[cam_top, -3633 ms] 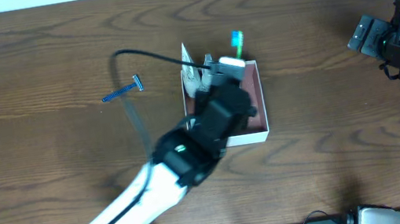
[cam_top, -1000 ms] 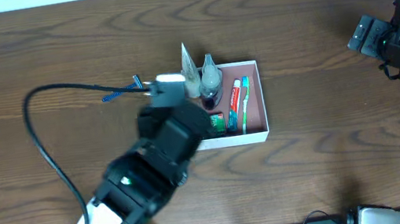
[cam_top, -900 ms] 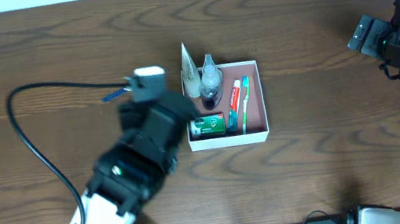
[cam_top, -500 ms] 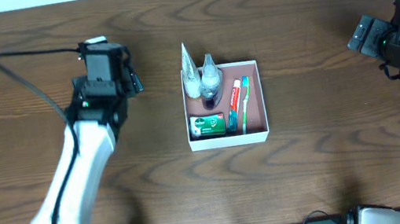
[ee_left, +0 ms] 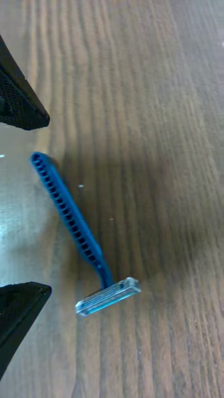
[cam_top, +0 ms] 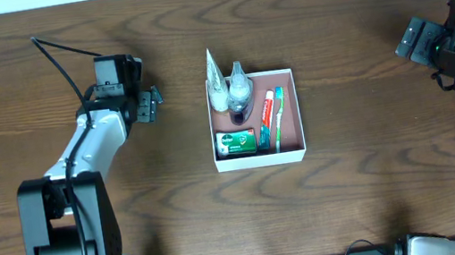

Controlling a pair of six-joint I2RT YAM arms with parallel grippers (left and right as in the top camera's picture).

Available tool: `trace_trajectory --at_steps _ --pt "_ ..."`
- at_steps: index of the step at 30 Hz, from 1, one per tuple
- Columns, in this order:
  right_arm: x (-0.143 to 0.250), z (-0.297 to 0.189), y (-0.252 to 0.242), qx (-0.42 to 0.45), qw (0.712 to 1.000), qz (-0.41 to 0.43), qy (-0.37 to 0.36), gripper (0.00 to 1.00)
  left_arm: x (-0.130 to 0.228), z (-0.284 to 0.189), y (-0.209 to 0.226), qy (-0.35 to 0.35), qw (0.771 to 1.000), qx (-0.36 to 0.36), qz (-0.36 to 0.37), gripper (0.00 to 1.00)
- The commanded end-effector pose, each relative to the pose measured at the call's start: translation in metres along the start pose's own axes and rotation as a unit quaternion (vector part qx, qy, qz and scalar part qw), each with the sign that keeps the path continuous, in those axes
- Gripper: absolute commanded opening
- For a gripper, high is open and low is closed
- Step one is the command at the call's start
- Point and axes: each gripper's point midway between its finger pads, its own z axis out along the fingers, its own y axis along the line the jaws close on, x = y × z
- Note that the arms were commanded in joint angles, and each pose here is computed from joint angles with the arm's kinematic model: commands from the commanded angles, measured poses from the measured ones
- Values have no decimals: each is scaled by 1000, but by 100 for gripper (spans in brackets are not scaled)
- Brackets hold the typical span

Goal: Pack container
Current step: 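Release the toothbrush and withdraw the left gripper, then move the left gripper over the blue razor to grasp it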

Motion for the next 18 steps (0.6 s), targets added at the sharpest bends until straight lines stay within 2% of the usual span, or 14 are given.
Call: trace_trajectory --at_steps 1,6,18 --pt "-1 1 -1 2 1000 7 1 99 0 8 -1 -5 1000 9 23 80" --pt "-1 1 -1 2 1000 7 1 99 2 17 -7 -6 998 23 53 80" --pt "-1 1 -1 2 1000 7 1 99 19 23 -16 25 997 44 56 78"
